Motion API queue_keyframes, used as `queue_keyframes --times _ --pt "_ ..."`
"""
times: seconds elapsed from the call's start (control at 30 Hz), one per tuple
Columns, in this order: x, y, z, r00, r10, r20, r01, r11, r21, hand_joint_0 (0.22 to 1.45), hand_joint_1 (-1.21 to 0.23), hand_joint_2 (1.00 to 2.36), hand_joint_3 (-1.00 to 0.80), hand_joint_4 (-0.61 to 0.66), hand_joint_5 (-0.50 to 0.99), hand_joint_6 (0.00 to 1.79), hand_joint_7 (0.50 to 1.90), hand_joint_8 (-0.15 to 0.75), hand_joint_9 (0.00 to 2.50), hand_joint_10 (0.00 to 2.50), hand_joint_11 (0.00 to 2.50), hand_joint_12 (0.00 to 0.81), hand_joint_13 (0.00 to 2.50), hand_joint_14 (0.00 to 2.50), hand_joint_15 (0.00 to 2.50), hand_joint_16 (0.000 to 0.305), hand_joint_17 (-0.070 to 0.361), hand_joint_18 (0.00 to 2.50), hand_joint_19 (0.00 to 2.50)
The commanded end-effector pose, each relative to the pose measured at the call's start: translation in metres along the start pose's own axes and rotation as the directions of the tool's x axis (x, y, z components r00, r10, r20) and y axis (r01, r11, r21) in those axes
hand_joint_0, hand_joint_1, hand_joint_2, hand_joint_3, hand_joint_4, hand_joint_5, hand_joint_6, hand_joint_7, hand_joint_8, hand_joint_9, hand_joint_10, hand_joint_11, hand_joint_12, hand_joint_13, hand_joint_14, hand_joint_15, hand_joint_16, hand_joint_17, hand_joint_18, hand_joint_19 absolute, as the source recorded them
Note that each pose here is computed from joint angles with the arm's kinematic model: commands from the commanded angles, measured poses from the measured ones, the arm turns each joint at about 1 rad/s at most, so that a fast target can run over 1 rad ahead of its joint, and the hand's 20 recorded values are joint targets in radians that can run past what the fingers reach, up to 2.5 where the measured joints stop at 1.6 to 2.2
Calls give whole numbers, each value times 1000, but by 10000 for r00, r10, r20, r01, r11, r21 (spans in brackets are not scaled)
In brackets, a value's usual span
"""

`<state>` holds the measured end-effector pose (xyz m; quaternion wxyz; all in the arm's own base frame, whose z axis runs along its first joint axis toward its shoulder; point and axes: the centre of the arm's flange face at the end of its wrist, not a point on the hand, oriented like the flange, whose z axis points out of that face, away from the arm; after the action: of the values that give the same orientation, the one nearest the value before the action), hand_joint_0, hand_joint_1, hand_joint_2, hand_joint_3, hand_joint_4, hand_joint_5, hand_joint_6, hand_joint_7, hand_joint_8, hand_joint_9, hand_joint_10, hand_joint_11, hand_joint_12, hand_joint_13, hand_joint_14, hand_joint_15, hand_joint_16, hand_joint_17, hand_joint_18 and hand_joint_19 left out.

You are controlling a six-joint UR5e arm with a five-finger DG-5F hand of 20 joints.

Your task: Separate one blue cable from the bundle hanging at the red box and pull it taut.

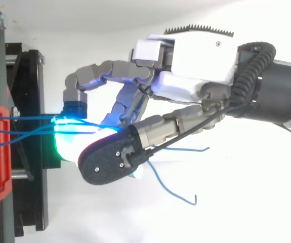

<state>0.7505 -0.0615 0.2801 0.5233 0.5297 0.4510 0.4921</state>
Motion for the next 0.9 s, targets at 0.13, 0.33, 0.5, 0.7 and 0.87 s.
queue_keyframes --times 0.13,0.33,0.5,0.7,0.87 --pt "0 0 0 10000 1 13 -1 10000 -7 665 -524 1016 -313 214 -81 502 1322 354 1221 26 819 398 1353 26 934 43 97 950 585" --pt "0 0 0 10000 1 13 -1 10000 -7 710 -646 1023 -36 209 -83 503 1306 354 1231 23 819 401 1353 26 918 44 98 949 587" --pt "0 0 0 10000 1 13 -1 10000 -7 735 -752 1023 -49 214 -103 502 1297 346 1170 23 840 403 1295 27 920 44 99 921 584" --pt "0 0 0 10000 1 29 -1 10000 -8 594 -505 1000 -500 229 -95 503 1269 344 1179 24 815 405 1309 27 898 44 100 935 604" --pt "0 0 0 10000 -18 29 18 10000 7 655 -477 1011 -373 246 -88 503 1260 350 1222 24 822 406 1332 27 908 44 100 953 604"
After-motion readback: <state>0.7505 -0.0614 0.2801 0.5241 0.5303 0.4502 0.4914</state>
